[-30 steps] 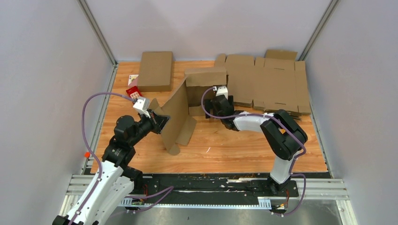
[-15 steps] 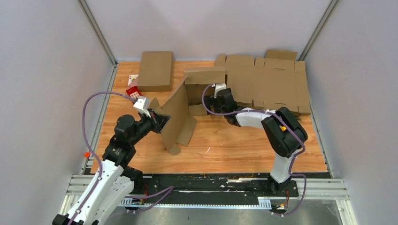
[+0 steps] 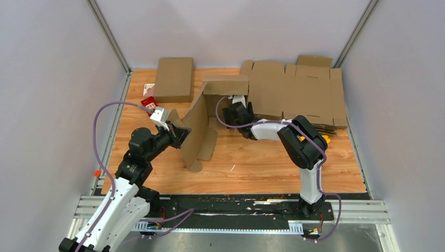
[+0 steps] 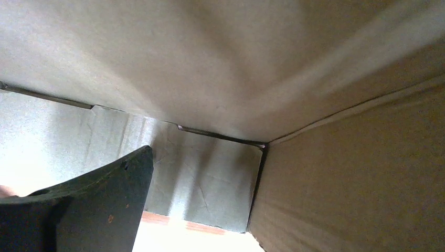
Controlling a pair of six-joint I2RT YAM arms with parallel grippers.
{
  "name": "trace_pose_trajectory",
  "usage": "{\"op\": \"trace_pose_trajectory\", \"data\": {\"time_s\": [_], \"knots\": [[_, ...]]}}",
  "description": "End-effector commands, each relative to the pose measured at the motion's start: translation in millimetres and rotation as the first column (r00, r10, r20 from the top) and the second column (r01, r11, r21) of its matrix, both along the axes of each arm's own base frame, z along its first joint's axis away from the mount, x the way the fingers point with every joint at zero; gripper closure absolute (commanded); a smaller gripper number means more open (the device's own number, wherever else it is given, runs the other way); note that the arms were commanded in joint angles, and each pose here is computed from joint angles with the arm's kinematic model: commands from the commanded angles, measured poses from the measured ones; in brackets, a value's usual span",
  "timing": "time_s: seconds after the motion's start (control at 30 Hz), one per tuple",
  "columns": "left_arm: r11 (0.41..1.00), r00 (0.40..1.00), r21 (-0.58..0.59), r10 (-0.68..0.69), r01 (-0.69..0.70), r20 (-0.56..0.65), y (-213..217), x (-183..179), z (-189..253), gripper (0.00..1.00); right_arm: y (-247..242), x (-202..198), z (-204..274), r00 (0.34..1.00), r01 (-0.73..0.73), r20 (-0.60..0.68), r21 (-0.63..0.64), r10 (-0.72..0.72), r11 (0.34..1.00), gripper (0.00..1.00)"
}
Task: Fold the paper box
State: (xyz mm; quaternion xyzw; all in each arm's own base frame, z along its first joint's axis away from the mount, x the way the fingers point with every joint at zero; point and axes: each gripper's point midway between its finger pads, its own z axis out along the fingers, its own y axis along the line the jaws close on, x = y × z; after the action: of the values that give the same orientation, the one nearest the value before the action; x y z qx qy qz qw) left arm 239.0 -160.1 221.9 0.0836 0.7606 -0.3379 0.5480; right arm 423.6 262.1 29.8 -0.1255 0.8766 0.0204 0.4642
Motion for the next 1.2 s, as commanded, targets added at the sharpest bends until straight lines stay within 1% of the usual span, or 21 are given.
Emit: {"op": "trace_pose_trajectory", "data": {"time_s": [0.0, 0.13, 0.23, 0.27, 0.33, 0.4, 0.53, 0.77, 0.87, 0.9, 0.97, 1.07, 1.17], "knots": [[0.999, 0.988, 0.039, -0.013, 0.019, -0.155, 0, -13, -36, 1.0, -7, -28, -41, 0.996, -0.005, -0.092, -0.198, -0.013, 0.98, 0.17], [0.999, 0.988, 0.053, 0.019, -0.011, -0.154, 6, -13, -34, 1.0, 3, -44, -45, 0.993, -0.039, -0.113, -0.183, 0.019, 0.982, 0.19], [0.996, 0.987, 0.065, 0.067, -0.058, -0.147, 14, -11, -34, 1.0, 3, -53, -45, 0.991, -0.034, -0.134, -0.157, 0.012, 0.987, 0.23], [0.995, 0.986, 0.065, 0.078, -0.069, -0.146, 16, -11, -34, 0.99, 1, -56, -46, 0.989, -0.029, -0.147, -0.153, 0.006, 0.988, 0.25], [0.995, 0.986, 0.061, 0.088, -0.08, -0.141, 17, -11, -34, 0.95, 2, -61, -42, 0.987, -0.015, -0.16, -0.121, -0.004, 0.993, 0.29], [0.994, 0.986, 0.06, 0.094, -0.086, -0.139, 18, -11, -33, 0.91, 1, -64, -31, 0.988, 0.012, -0.15, -0.083, -0.024, 0.996, 0.29], [0.992, 0.984, 0.068, 0.112, -0.104, -0.14, 21, -9, -36, 0.9, 1, -62, -22, 0.986, 0.052, -0.158, -0.015, -0.053, 0.999, 0.33], [0.99, 0.982, 0.078, 0.128, -0.118, -0.136, 23, -7, -38, 0.86, 9, -43, -6, 0.985, 0.08, -0.158, 0.107, -0.062, 0.991, 0.23], [0.989, 0.982, 0.084, 0.132, -0.121, -0.136, 24, -7, -39, 0.86, 7, -33, 1, 0.987, 0.096, -0.138, 0.132, -0.078, 0.987, 0.23], [0.989, 0.982, 0.084, 0.131, -0.12, -0.135, 24, -7, -39, 0.86, 10, -26, 7, 0.991, 0.096, -0.112, 0.152, -0.079, 0.984, 0.23], [0.989, 0.982, 0.086, 0.129, -0.118, -0.135, 24, -7, -39, 0.87, 10, -19, 11, 0.993, 0.095, -0.088, 0.145, -0.083, 0.985, 0.2], [0.989, 0.983, 0.09, 0.129, -0.118, -0.131, 24, -6, -38, 0.88, 9, -14, 14, 0.996, 0.079, -0.055, 0.122, -0.073, 0.989, 0.13], [0.989, 0.984, 0.092, 0.126, -0.115, -0.126, 24, -6, -38, 0.89, 8, -8, 19, 0.998, 0.059, -0.01, 0.101, -0.058, 0.993, 0.11]]}}
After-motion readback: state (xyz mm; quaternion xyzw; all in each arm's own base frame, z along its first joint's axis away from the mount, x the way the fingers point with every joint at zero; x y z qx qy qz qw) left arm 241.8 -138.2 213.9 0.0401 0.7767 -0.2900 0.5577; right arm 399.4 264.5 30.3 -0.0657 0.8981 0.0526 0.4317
